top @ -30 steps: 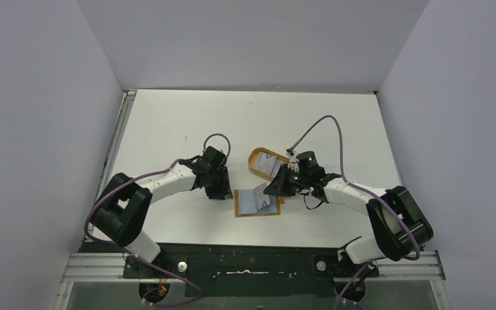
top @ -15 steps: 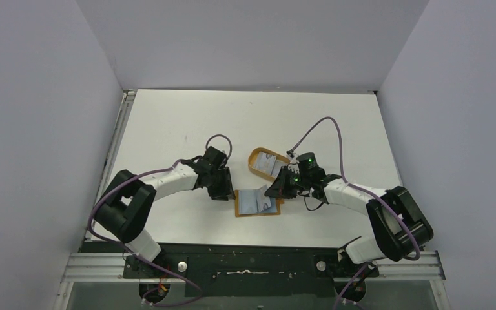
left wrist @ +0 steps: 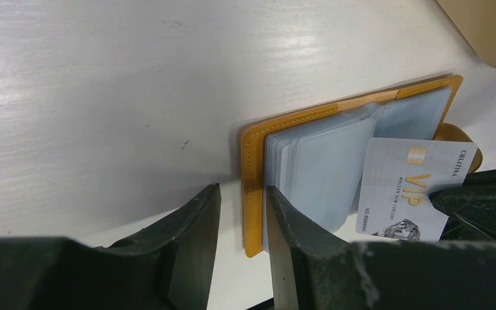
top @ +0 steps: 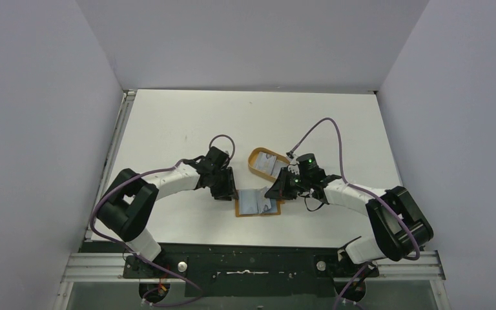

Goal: Put the credit cards into the card holder
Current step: Insert the credit card into the card holder.

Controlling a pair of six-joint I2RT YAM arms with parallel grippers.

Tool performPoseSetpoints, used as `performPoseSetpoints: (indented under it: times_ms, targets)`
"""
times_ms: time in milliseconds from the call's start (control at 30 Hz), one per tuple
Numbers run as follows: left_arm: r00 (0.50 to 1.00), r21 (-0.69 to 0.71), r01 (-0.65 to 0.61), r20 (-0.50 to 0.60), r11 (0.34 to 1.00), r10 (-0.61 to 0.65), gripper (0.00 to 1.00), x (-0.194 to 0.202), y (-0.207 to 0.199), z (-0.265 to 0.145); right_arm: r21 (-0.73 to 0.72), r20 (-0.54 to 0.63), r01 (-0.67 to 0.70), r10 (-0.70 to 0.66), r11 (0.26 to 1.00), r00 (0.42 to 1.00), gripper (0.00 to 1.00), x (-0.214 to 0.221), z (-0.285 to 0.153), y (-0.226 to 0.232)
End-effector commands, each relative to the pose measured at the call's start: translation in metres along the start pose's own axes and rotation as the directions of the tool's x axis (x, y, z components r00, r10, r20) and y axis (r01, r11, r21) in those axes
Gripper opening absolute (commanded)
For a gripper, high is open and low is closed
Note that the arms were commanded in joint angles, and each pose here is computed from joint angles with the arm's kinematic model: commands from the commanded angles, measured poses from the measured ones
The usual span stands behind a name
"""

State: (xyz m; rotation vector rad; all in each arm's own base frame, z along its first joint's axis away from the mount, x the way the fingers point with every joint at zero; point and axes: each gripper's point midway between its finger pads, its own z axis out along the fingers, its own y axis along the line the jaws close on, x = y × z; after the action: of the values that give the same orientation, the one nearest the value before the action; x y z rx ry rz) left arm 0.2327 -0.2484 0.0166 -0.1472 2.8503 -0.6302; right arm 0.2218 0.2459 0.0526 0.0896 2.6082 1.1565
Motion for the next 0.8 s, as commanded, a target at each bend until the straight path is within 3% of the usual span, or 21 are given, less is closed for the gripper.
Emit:
performPoseSetpoints:
  times_ms: [0, 767]
  targets:
    - [1.0, -0.034, -0.01, -0.021, 0.999, 0.01, 0.31, 0.007, 0.006, 0.008, -0.055, 0.013, 0.05, -0.05, 0.997, 0.999, 0.0, -0.006, 0.002, 0.011]
    - [0.999, -0.05, -0.009, -0.039, 0.999, 0.007, 0.3, 0.012, 0.012, 0.013, 0.002, 0.042, 0.053, -0.053, 0.999, 0.998, 0.0, -0.009, 0.017, -0.011]
